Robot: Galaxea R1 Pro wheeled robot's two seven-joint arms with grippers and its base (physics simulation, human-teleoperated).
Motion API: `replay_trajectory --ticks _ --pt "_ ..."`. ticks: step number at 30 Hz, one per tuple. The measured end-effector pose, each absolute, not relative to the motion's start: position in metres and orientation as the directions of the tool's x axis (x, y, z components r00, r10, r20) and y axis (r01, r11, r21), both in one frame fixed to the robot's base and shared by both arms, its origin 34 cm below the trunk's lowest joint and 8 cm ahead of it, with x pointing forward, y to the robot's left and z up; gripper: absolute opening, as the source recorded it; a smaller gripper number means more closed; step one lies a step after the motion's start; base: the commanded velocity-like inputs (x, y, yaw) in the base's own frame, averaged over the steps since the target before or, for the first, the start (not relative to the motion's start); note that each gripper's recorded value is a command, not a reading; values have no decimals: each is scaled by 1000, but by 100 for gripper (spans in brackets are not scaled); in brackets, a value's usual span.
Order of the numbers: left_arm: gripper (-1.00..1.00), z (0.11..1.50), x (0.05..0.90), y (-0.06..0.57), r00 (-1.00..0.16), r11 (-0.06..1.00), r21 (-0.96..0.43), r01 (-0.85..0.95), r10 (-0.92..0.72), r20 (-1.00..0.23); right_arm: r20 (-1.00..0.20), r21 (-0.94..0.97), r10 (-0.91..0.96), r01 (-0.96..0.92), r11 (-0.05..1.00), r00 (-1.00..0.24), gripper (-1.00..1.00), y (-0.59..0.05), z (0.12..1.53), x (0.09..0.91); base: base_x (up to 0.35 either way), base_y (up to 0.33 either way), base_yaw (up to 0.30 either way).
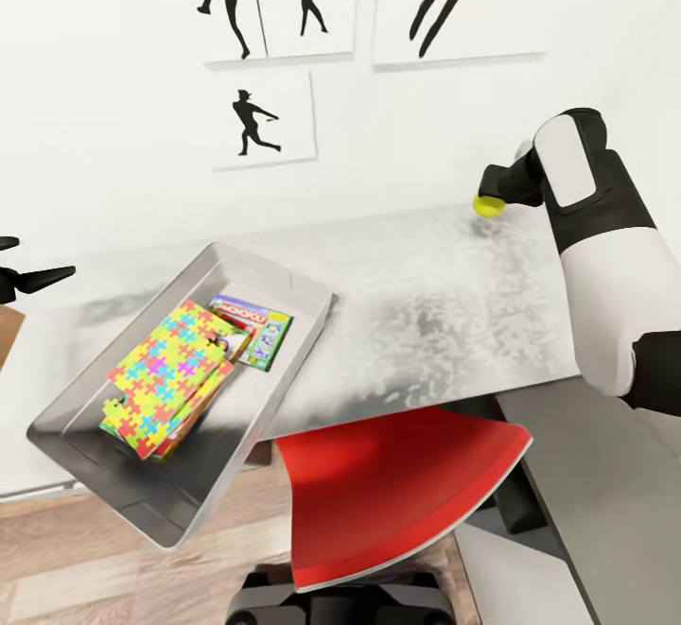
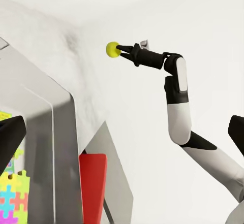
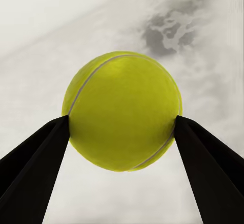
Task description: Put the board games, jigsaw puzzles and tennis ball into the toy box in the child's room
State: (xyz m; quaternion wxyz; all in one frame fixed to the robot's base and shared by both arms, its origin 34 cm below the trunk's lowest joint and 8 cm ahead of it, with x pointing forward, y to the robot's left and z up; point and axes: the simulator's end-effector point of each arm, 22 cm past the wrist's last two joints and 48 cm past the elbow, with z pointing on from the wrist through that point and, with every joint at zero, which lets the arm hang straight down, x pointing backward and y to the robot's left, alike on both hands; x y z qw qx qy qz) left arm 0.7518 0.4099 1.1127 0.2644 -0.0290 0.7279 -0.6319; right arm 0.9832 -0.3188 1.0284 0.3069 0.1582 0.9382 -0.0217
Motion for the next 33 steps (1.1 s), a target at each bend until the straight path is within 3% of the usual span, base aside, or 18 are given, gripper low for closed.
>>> replay_trajectory --ticks 27,33 --pt "100 1141 746 411 -842 200 -922 332 -377 -385 -612 85 289 301 950 -736 -100 -313 1066 982 -68 101 0" --pt "100 1147 745 411 -838 201 -918 340 -378 -393 -597 163 315 273 948 -738 -100 -291 1074 982 -15 23 0"
